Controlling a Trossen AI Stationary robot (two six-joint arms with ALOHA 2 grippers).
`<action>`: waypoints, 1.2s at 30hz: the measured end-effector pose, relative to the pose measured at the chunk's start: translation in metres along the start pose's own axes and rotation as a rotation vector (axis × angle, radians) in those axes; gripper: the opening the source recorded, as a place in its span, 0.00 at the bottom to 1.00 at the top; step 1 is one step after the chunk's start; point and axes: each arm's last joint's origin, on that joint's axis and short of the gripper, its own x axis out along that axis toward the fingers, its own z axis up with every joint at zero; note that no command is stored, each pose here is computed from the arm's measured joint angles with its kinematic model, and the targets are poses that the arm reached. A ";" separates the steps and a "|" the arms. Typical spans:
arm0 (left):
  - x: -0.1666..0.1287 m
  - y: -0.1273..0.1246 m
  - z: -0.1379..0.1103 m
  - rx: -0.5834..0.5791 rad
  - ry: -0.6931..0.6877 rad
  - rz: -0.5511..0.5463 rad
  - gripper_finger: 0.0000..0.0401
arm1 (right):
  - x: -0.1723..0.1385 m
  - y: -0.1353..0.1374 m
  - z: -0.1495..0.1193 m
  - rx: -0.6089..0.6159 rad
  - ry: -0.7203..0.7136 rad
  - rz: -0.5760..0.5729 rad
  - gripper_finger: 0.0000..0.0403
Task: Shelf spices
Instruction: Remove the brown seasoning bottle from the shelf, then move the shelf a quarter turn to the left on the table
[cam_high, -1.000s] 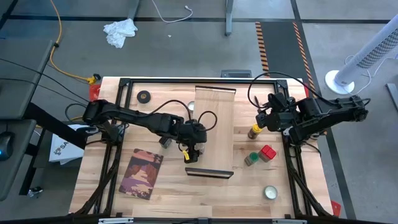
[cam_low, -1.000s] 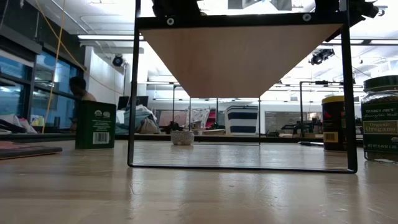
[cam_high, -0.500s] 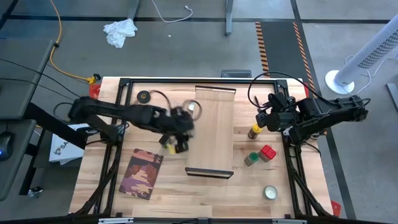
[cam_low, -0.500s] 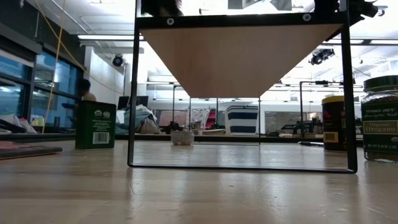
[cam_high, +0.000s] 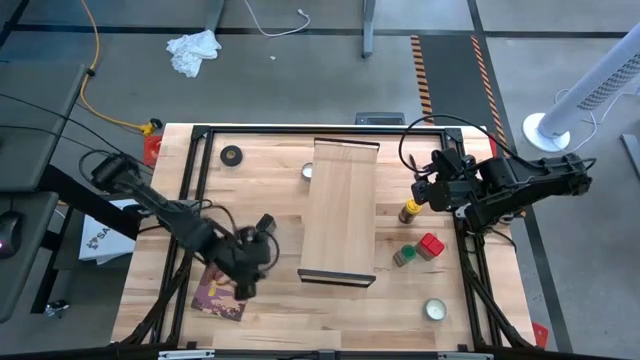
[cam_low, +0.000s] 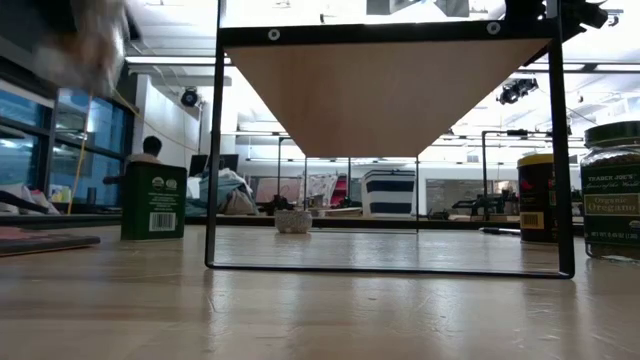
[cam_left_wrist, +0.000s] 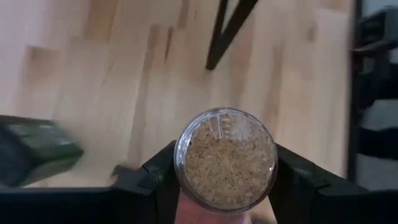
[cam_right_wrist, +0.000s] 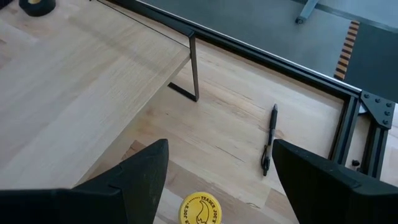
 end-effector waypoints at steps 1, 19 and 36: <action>0.011 0.001 -0.004 -0.016 0.005 0.013 0.44 | 0.000 0.000 0.000 0.001 0.000 0.000 0.70; 0.084 0.009 -0.007 -0.070 0.045 0.050 0.52 | 0.000 0.001 -0.001 -0.007 0.027 0.015 0.70; 0.044 0.030 0.019 -0.116 0.104 0.081 0.69 | -0.008 -0.002 0.012 -0.167 0.006 0.038 0.70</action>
